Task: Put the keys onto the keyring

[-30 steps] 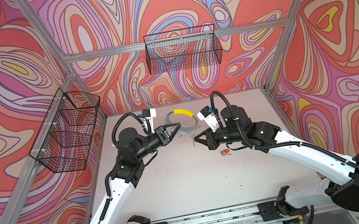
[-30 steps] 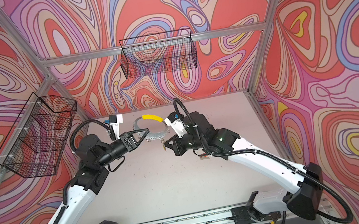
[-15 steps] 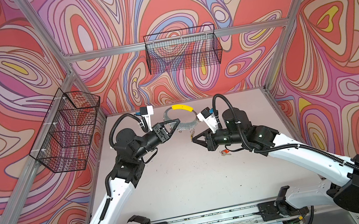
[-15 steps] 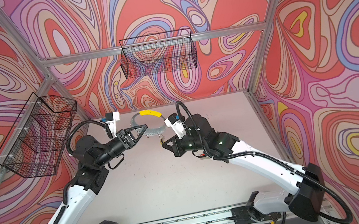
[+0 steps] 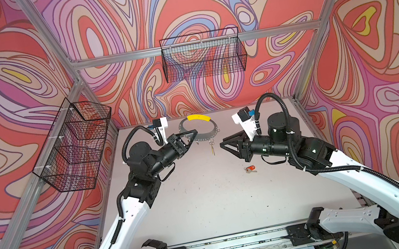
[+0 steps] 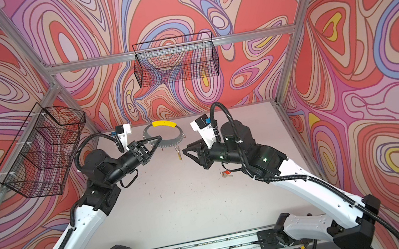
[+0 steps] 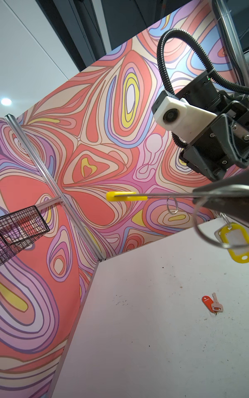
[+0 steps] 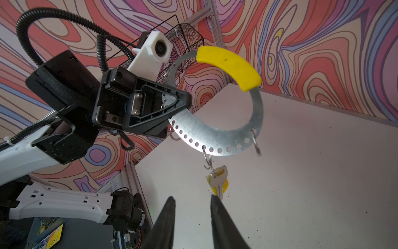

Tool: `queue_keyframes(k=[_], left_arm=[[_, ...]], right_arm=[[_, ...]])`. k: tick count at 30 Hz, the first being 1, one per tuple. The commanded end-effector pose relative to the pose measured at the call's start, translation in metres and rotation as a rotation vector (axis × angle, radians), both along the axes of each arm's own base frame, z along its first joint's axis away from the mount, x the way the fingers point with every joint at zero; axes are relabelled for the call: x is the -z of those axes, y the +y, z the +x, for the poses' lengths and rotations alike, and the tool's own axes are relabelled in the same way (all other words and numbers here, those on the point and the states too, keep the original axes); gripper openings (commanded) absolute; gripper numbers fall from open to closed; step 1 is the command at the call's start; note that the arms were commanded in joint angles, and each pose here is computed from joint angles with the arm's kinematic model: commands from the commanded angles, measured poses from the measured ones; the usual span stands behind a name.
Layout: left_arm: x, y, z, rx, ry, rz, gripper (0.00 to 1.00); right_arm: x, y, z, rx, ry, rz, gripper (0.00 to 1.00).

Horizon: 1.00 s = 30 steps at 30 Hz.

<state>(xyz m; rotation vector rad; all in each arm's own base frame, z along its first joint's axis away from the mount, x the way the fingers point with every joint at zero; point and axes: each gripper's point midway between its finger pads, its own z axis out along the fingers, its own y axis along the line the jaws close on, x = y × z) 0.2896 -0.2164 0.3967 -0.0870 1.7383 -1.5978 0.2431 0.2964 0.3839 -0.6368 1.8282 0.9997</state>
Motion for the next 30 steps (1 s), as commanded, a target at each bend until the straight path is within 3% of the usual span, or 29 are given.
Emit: queue_keyframes(k=[1, 8, 18, 30], left_arm=[[-0.019, 0.001, 0.001, -0.014, -0.012, -0.035, 0.00], [-0.016, 0.003, 0.004, -0.033, 0.013, -0.034, 0.00], [-0.015, 0.004, 0.004, -0.036, 0.022, -0.035, 0.00], [-0.015, 0.004, 0.003, -0.039, 0.021, -0.030, 0.00]], right_arm=[[0.000, 0.005, 0.013, 0.027, -0.046, -0.048, 0.32], [0.000, 0.020, 0.019, -0.004, -0.075, -0.004, 0.32], [0.003, 0.035, 0.030, -0.017, -0.075, -0.016, 0.25], [0.017, 0.023, 0.028, 0.031, -0.045, -0.011, 0.25]])
